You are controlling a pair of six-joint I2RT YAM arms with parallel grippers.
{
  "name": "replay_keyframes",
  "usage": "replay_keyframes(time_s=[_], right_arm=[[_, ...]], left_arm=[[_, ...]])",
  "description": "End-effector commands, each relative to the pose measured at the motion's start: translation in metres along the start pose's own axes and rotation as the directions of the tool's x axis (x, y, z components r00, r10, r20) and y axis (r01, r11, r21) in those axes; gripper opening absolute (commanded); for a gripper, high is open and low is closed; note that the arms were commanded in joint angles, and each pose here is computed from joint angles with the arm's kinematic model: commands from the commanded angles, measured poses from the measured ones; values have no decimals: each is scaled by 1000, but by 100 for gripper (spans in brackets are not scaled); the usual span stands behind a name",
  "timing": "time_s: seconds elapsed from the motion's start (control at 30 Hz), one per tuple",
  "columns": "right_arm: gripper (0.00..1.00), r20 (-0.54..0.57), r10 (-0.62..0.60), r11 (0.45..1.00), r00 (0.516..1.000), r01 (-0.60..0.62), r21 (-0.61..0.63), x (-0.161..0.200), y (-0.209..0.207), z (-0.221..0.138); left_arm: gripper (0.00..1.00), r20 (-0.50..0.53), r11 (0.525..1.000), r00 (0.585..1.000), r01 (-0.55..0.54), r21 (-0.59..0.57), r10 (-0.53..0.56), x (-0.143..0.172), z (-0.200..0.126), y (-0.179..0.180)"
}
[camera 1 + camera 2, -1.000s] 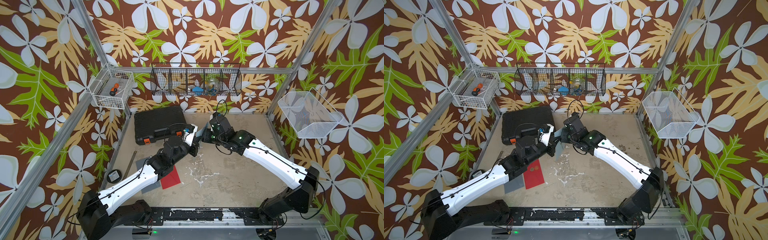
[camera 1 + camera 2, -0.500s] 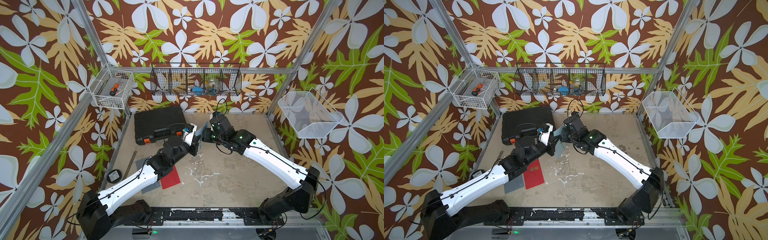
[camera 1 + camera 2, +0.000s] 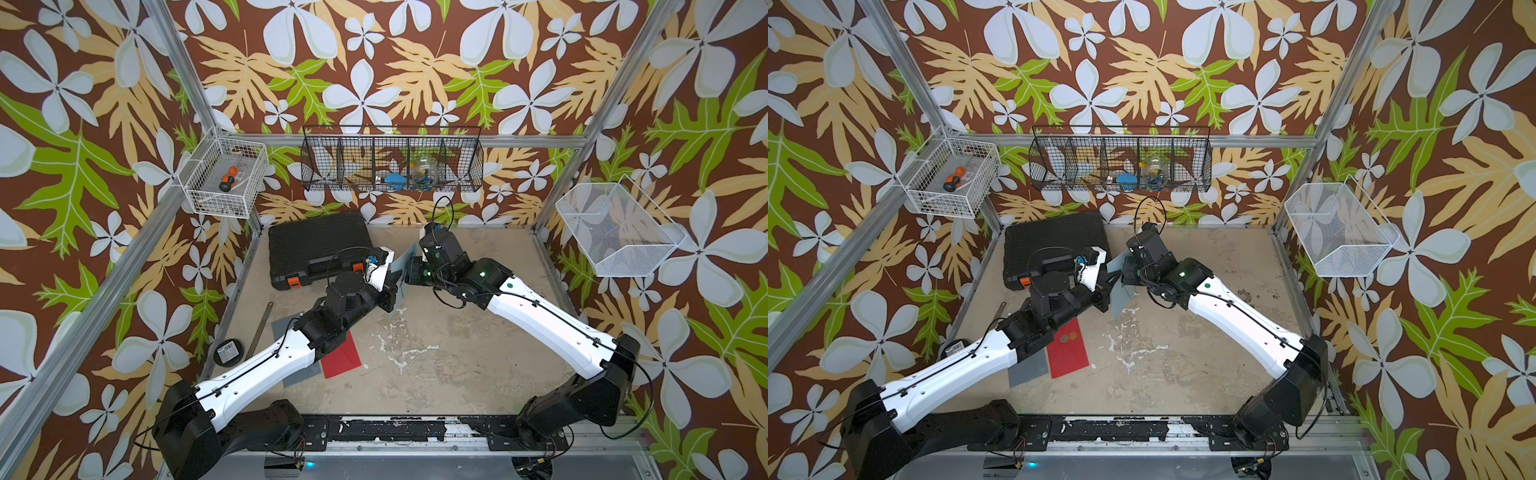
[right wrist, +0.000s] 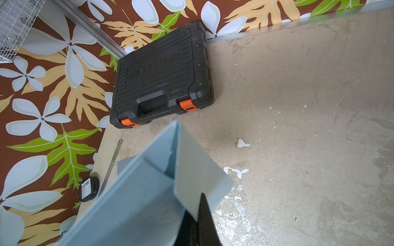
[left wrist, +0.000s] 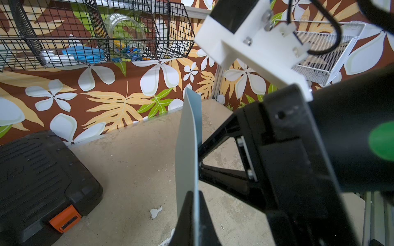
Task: Open the envelope
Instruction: Open the envelope flap on the envelope.
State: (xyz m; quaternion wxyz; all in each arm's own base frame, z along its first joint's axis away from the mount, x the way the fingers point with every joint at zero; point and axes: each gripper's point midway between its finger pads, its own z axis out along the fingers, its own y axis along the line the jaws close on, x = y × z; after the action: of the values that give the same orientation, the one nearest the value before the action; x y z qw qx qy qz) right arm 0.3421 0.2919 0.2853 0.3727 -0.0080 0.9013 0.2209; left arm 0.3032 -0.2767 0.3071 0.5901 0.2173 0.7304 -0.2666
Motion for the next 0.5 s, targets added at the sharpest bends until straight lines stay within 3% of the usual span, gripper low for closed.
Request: replay_keyframes(time_s=[0.0, 0.47], right_arm=[[0, 36, -20, 999, 999, 19, 44, -8, -7, -1], [0, 26, -44, 998, 999, 42, 46, -7, -7, -1]], left_arm=[[0, 14, 1000, 1000, -13, 8, 13, -4, -2, -2], [0, 10, 1000, 1000, -15, -7, 15, -4, -1, 0]])
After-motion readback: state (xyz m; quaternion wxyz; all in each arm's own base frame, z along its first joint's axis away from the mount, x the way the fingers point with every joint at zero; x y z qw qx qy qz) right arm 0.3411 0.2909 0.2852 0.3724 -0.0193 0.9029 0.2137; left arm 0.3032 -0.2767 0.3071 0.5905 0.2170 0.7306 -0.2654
